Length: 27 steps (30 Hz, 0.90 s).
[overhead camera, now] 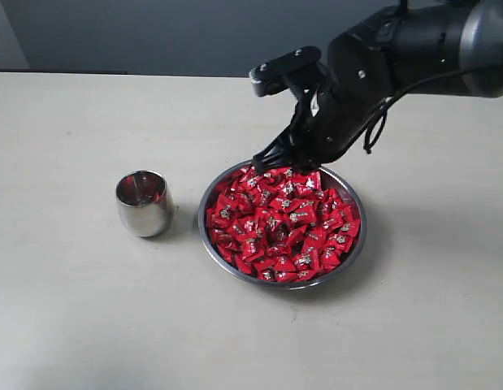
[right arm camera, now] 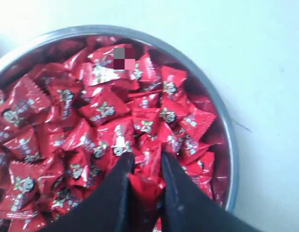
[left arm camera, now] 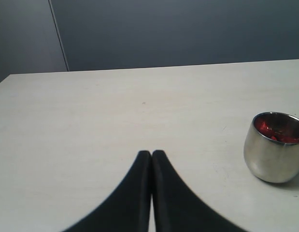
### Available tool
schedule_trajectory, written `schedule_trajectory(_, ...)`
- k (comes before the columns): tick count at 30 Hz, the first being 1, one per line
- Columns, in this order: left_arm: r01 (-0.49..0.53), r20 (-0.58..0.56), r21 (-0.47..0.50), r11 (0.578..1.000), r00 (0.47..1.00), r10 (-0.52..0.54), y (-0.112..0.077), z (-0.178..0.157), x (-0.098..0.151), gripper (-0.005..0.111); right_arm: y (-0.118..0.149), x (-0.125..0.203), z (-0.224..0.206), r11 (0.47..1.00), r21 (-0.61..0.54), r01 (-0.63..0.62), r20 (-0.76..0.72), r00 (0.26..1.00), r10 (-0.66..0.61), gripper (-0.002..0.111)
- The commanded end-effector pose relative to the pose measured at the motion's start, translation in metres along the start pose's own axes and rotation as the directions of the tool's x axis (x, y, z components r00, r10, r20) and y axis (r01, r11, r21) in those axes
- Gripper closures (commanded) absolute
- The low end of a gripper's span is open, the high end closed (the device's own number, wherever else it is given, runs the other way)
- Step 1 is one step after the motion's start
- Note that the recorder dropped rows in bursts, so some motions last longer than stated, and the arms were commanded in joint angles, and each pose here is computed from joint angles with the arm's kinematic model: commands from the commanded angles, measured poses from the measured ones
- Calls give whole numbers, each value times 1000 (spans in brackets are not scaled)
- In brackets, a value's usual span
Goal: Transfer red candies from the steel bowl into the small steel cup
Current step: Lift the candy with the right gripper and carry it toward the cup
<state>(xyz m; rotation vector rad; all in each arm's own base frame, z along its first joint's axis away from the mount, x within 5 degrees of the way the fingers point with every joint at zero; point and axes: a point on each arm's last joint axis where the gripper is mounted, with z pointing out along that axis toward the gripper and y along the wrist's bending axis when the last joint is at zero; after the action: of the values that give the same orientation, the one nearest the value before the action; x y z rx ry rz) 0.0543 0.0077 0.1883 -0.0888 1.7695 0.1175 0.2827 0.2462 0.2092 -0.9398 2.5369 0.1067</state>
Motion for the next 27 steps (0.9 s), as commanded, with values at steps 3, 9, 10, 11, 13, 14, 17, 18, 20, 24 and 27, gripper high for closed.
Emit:
schedule_trajectory(3,5,3,0,1000,1000,-5,0,0,1,106,-25,-9,-9,975,-183,-125,90,986,143,109)
schedule_trajectory(9,5,3,0,1000,1000,-5,0,0,1,106,-16,-17,-3,946,-324,-25,188,978,90,109)
schedule_trajectory(10,5,3,0,1000,1000,-5,0,0,1,106,-14,-19,-1,938,-346,-10,198,977,84,109)
schedule_trajectory(11,5,3,0,1000,1000,-5,0,0,1,106,-9,-22,3,916,-401,5,195,978,80,109)
schedule_trajectory(13,5,3,0,1000,1000,-5,0,0,1,106,-2,-33,7,893,-449,47,199,979,48,109)
schedule_trajectory(14,5,3,0,1000,1000,-5,0,0,1,106,0,-41,8,886,-459,68,204,979,30,109)
schedule_trajectory(17,5,3,0,1000,1000,-5,0,0,1,106,12,-59,7,872,-465,154,231,972,-49,109)
schedule_trajectory(18,5,3,0,1000,1000,-5,0,0,1,106,18,-67,6,865,-464,191,247,966,-81,109)
schedule_trajectory(20,5,3,0,1000,1000,-5,0,0,1,106,27,-75,4,852,-478,215,257,961,-98,109)
schedule_trajectory(24,5,3,0,1000,1000,-5,0,0,1,106,47,-86,9,820,-506,267,251,955,-157,109)
schedule_trajectory(27,5,3,0,1000,1000,-5,0,0,1,106,61,-92,16,803,-508,310,234,947,-218,109)
